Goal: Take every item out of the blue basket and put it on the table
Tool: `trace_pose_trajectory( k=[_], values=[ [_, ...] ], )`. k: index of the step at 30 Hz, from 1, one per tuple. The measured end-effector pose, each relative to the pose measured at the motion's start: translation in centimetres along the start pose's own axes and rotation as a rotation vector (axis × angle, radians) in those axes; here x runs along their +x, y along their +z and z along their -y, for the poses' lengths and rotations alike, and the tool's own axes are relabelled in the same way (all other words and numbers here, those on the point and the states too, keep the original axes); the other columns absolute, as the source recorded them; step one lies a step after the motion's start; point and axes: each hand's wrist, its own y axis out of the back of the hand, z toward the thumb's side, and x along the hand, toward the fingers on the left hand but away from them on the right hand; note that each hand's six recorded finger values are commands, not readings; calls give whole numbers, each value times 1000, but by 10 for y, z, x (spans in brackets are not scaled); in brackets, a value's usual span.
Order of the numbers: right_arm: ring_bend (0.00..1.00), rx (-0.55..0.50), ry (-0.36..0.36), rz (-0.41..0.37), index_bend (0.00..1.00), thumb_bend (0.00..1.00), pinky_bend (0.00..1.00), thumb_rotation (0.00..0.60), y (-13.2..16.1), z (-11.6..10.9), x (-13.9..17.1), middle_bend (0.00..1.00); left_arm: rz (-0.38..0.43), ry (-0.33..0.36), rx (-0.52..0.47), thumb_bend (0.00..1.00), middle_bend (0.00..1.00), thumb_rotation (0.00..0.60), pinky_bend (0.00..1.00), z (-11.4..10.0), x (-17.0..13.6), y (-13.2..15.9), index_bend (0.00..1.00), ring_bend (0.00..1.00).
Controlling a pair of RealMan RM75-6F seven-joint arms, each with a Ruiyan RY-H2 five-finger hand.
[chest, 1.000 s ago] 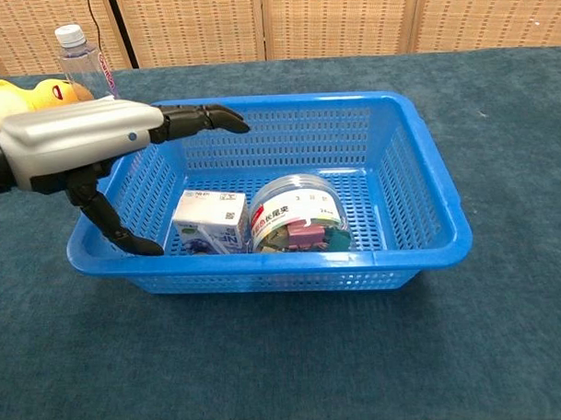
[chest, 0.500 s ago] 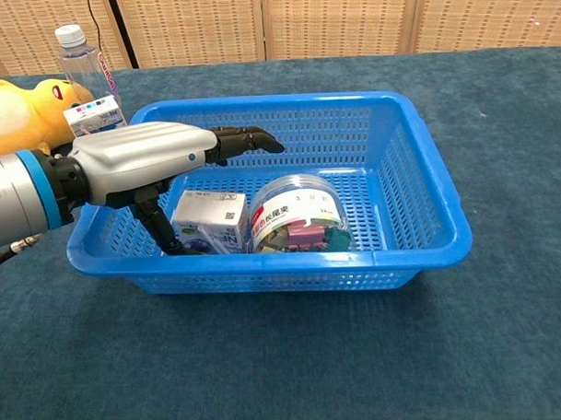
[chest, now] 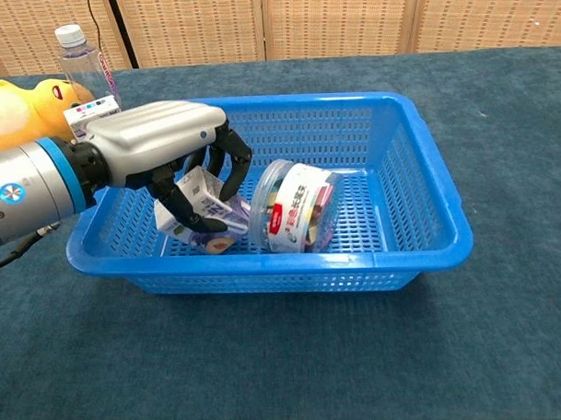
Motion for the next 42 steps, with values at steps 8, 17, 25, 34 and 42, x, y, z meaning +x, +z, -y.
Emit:
trace_pose_trajectory(
  k=[8, 17, 25, 34, 42],
  values=[
    [0, -3, 0, -7, 0, 0, 0, 600, 2, 0, 2, 0, -9, 134, -32, 265, 544, 600, 588, -50, -18, -15, 682, 552],
    [0, -3, -1, -16, 0, 0, 0, 600, 4, 0, 5, 0, -62, 234, 21, 265, 543, 600, 588, -105, -58, -49, 682, 552],
    [0, -1, 1, -17, 0, 0, 0, 600, 6, 0, 5, 0, -193, 245, 57, 265, 544, 600, 588, -126, -98, -102, 682, 551],
    [0, 19, 15, -32, 0, 0, 0, 600, 12, 6, 7, 0, -382, 162, 116, 271, 544, 600, 588, -99, -153, -177, 682, 552],
    [0, 25, 24, -30, 0, 0, 0, 600, 13, 9, 7, 0, -488, 93, 111, 62, 0, 600, 40, -55, -161, -219, 20, 1]
  ],
)
